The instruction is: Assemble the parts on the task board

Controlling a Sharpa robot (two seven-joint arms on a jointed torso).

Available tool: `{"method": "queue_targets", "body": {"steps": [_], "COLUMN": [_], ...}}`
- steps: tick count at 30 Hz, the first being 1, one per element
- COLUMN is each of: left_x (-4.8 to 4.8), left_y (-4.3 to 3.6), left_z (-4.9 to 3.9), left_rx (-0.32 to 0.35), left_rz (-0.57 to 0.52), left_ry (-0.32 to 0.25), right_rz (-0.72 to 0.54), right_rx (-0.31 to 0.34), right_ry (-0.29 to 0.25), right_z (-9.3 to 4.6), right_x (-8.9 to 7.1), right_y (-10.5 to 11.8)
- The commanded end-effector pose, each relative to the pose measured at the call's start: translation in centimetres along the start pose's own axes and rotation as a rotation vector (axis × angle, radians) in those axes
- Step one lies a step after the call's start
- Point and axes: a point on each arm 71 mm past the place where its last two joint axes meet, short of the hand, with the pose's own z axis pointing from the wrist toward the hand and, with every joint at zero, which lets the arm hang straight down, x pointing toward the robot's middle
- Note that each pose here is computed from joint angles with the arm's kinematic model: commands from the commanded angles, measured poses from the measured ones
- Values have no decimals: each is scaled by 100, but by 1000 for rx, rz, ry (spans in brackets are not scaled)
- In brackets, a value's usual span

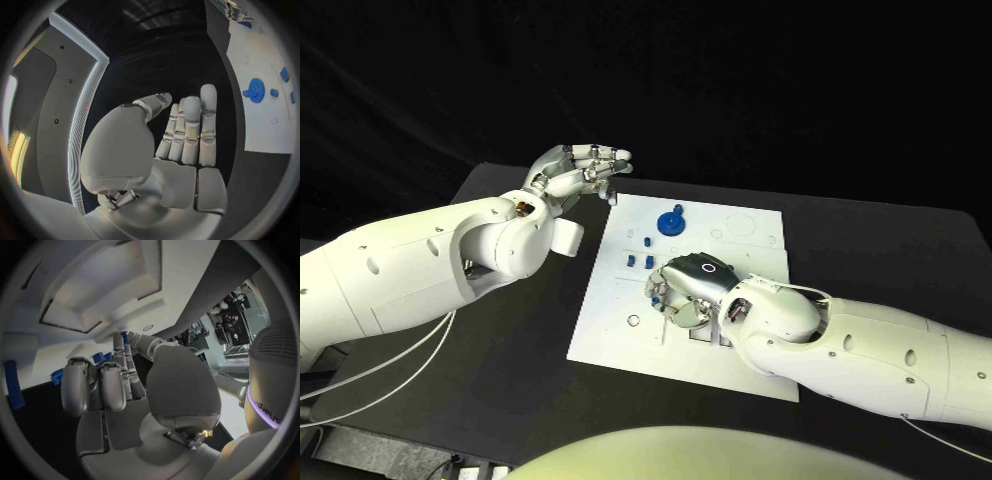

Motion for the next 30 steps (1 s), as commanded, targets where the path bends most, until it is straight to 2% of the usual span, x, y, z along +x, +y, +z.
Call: {"method": "queue_targets", "body": {"steps": [1,12,19,21,25,30], "left_x": [22,7,-13,-19,-26,-27], "left_y": [-5,-1,1,1,2,5], "left_z": [4,3,-2,-5,-7,-8], "left_rx": [2,-2,-5,-5,-6,-7], "left_rz": [-10,-8,-6,-6,-6,-6], "left_ry": [16,13,10,10,10,11], "right_rz": [6,14,23,23,1,-23], "right_rx": [-2,42,76,104,165,207], "right_ry": [8,-74,-103,-93,-40,13], "right_z": [-16,-158,-310,-363,-458,-552], "right_x": [20,-86,-293,-388,-566,-673], "right_y": [-9,-124,-242,-328,-535,-722]}}
